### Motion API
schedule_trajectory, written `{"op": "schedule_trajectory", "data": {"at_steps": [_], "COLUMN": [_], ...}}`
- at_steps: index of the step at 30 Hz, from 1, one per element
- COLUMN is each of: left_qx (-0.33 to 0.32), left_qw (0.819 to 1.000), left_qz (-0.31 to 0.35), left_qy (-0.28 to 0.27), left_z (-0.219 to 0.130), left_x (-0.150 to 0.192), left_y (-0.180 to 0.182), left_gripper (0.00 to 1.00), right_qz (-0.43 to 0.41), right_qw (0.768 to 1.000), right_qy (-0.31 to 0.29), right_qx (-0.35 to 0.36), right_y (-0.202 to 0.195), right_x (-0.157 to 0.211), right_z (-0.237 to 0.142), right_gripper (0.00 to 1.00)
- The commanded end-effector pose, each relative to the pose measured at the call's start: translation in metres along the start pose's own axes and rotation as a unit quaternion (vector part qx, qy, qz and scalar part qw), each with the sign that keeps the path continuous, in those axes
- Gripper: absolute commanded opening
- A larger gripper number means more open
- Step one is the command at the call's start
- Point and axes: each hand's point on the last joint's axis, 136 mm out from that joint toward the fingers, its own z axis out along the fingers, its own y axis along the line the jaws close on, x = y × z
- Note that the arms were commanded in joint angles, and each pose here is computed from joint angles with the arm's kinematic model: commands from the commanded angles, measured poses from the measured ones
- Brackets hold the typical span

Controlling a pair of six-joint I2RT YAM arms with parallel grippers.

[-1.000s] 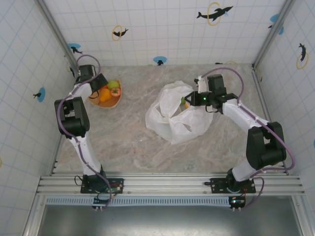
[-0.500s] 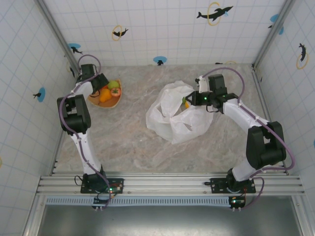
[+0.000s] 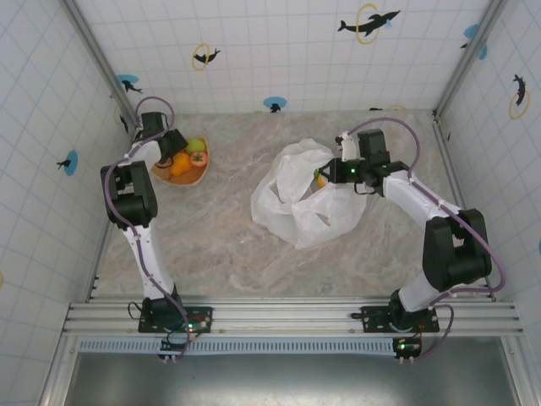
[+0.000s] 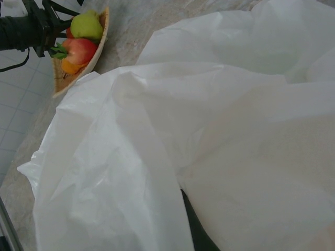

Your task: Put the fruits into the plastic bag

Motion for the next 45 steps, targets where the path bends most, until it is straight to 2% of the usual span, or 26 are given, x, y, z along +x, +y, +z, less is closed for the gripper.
{"op": "schedule_trajectory", "data": {"at_steps": [1, 8, 14, 17, 25, 29, 36, 38, 40, 45], "left_qx": [-0.005, -0.012, -0.025, -0.033, -0.055, -0.027, 0.119, 0.174, 0.212, 0.307], "left_qw": [1.0, 1.0, 1.0, 0.999, 0.993, 0.992, 0.981, 0.974, 0.969, 0.95], "left_qz": [-0.008, -0.005, -0.002, 0.0, 0.002, -0.007, -0.051, -0.047, -0.033, 0.055], "left_qy": [0.009, 0.012, -0.009, -0.03, -0.101, -0.126, -0.143, -0.137, -0.118, -0.029], "left_z": [0.007, 0.009, -0.005, -0.02, -0.071, -0.107, -0.186, -0.212, -0.227, -0.261], "left_x": [0.0, 0.001, -0.014, -0.024, -0.047, -0.047, 0.0, 0.021, 0.051, 0.163], "left_y": [0.005, 0.008, 0.009, 0.01, 0.014, 0.005, -0.032, -0.057, -0.08, -0.149], "left_gripper": [0.74, 0.69, 0.59, 0.55, 0.53, 0.52, 0.52, 0.52, 0.52, 0.52], "right_qz": [0.002, 0.004, 0.003, 0.003, 0.002, 0.002, 0.005, 0.005, 0.004, 0.004], "right_qw": [1.0, 1.0, 1.0, 1.0, 1.0, 1.0, 1.0, 1.0, 1.0, 1.0], "right_qy": [0.006, 0.007, 0.004, 0.005, 0.003, 0.001, -0.005, -0.006, -0.008, -0.012], "right_qx": [0.001, 0.001, 0.001, 0.001, 0.002, 0.002, 0.0, -0.001, -0.002, 0.0], "right_y": [-0.006, -0.008, -0.007, -0.007, -0.006, -0.005, -0.005, -0.004, -0.004, -0.005], "right_x": [0.007, 0.009, 0.006, 0.006, 0.005, 0.003, 0.0, 0.0, -0.001, -0.004], "right_z": [0.003, 0.003, 0.002, 0.002, -0.001, -0.002, -0.001, -0.001, -0.001, -0.003], "right_gripper": [0.0, 0.0, 0.0, 0.0, 0.0, 0.0, 0.0, 0.0, 0.0, 0.0]}}
